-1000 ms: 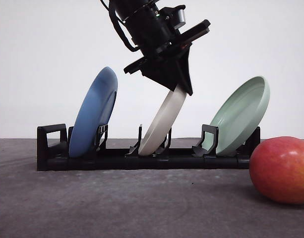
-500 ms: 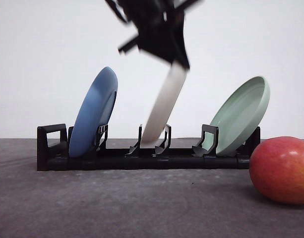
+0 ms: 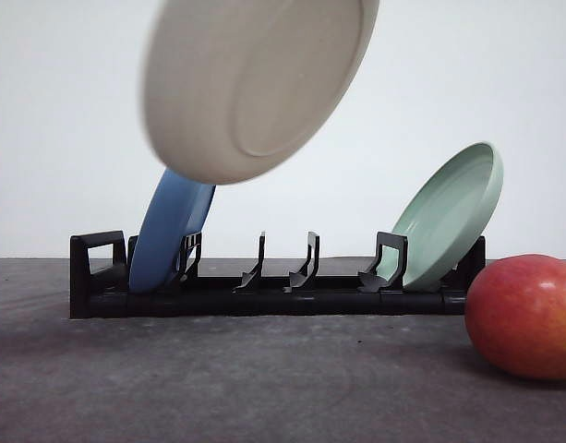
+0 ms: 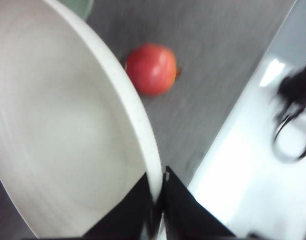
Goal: Place pomegranate in white plate
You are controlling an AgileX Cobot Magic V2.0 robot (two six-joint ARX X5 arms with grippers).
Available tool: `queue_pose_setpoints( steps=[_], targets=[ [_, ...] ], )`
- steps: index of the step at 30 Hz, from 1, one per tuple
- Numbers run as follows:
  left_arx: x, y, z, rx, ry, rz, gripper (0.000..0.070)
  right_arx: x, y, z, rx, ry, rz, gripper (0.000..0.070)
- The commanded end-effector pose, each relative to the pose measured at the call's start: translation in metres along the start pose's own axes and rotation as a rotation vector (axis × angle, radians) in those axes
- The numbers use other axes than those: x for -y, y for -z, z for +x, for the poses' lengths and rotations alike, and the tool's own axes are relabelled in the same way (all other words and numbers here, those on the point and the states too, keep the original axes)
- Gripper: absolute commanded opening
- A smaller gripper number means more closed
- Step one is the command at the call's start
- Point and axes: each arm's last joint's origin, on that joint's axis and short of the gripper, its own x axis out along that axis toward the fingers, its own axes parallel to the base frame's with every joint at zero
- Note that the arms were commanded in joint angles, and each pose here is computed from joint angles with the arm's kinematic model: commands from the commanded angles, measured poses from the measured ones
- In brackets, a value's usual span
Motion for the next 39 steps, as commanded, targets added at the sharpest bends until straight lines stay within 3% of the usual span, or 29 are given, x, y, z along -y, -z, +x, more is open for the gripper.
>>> queue_pose_setpoints(
  steps=[1, 7, 17, 30, 32, 36, 37, 39],
  targets=[
    [0.015, 0.005, 0.008, -0.033, -0.053, 0.062, 0.0, -0.003, -0.004, -0.002, 0.016, -0.009, -0.004, 0.0563],
    [0.045, 0.038, 0.049, -0.145, -0.122, 0.165, 0.0, -0.003, -0.004, -0.002, 0.016, -0.009, -0.004, 0.0563],
    [0.042, 0.088, 0.121, -0.24, -0.201, 0.257, 0.0, -0.003, -0.004, -0.002, 0.015, -0.01, -0.002, 0.0563],
    [0.047, 0.096, 0.165, -0.299, -0.199, 0.328, 0.0002, -0.003, -0.004, -0.002, 0.015, -0.009, 0.012, 0.0563],
    [0.046, 0.095, 0.166, -0.291, -0.199, 0.325, 0.0076, -0.003, -0.004, -0.002, 0.014, -0.009, 0.012, 0.0563],
    [0.045, 0.091, 0.161, -0.272, -0.2, 0.307, 0.0499, -0.003, -0.004, -0.002, 0.013, -0.009, 0.013, 0.0563],
    [0.045, 0.09, 0.159, -0.266, -0.201, 0.296, 0.0563, -0.003, -0.004, -0.002, 0.013, -0.009, 0.015, 0.0563],
    [0.043, 0.088, 0.153, -0.245, -0.204, 0.254, 0.0588, -0.002, -0.004, -0.002, 0.009, -0.009, 0.02, 0.0563]
  ],
)
